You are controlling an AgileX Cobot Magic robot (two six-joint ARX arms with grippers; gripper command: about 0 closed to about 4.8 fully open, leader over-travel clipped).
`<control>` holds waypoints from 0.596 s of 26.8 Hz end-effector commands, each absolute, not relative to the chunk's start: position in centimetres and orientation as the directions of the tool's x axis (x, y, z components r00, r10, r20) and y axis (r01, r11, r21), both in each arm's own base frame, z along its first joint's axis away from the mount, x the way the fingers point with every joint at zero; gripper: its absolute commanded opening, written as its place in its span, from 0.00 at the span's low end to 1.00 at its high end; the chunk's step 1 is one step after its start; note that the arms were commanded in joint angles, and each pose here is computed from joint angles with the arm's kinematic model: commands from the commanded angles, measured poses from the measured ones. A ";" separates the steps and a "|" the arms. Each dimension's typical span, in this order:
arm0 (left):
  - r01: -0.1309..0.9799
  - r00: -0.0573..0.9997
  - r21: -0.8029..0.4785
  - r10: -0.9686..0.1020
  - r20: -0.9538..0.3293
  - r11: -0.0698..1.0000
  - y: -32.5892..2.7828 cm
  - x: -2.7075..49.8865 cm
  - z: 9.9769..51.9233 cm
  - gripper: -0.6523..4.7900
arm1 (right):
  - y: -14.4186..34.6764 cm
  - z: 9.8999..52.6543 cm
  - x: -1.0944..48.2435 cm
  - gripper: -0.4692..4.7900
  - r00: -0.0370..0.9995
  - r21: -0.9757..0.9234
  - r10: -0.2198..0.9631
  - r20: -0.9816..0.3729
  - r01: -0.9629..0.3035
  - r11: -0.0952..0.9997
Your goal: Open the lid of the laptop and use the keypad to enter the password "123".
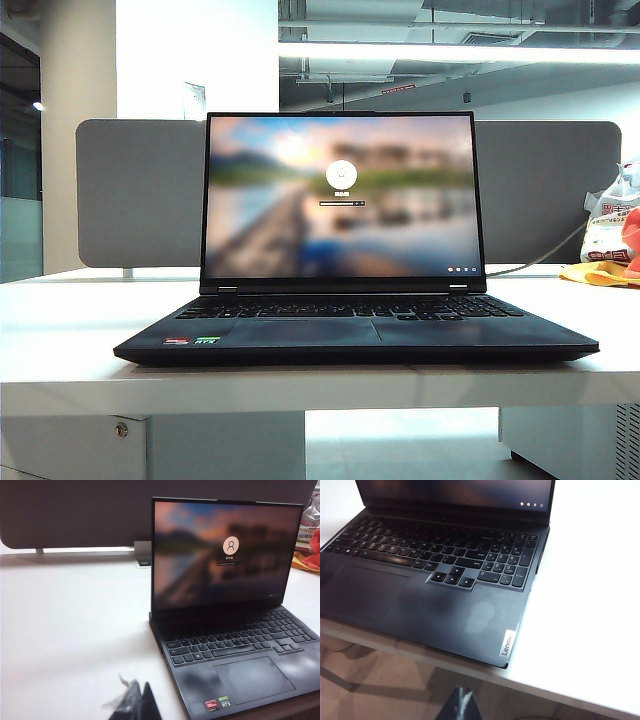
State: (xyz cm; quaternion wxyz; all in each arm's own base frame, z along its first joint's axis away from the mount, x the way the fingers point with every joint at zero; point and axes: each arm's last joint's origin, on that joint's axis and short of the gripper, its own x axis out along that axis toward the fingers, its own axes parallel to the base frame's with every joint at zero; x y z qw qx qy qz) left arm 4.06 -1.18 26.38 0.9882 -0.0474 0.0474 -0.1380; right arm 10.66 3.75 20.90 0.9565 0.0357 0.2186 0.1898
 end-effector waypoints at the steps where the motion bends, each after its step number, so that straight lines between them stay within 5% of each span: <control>1: 0.273 0.957 -0.112 -0.281 -0.067 0.955 -1.2 4.1 26.5 0.11 | 3.8 21.1 10.7 0.08 0.839 0.155 0.382 -0.388 -0.349 0.924; 10: 0.271 0.958 -0.098 -0.278 -0.066 0.958 -1.2 4.1 26.5 0.11 | 3.8 21.1 10.7 0.08 0.839 0.155 0.381 -0.389 -0.348 0.924; 16: 0.136 0.986 -0.073 -0.142 -0.090 0.988 -0.7 5.5 24.5 0.11 | 3.8 21.1 10.7 0.08 0.839 0.155 0.381 -0.389 -0.348 0.924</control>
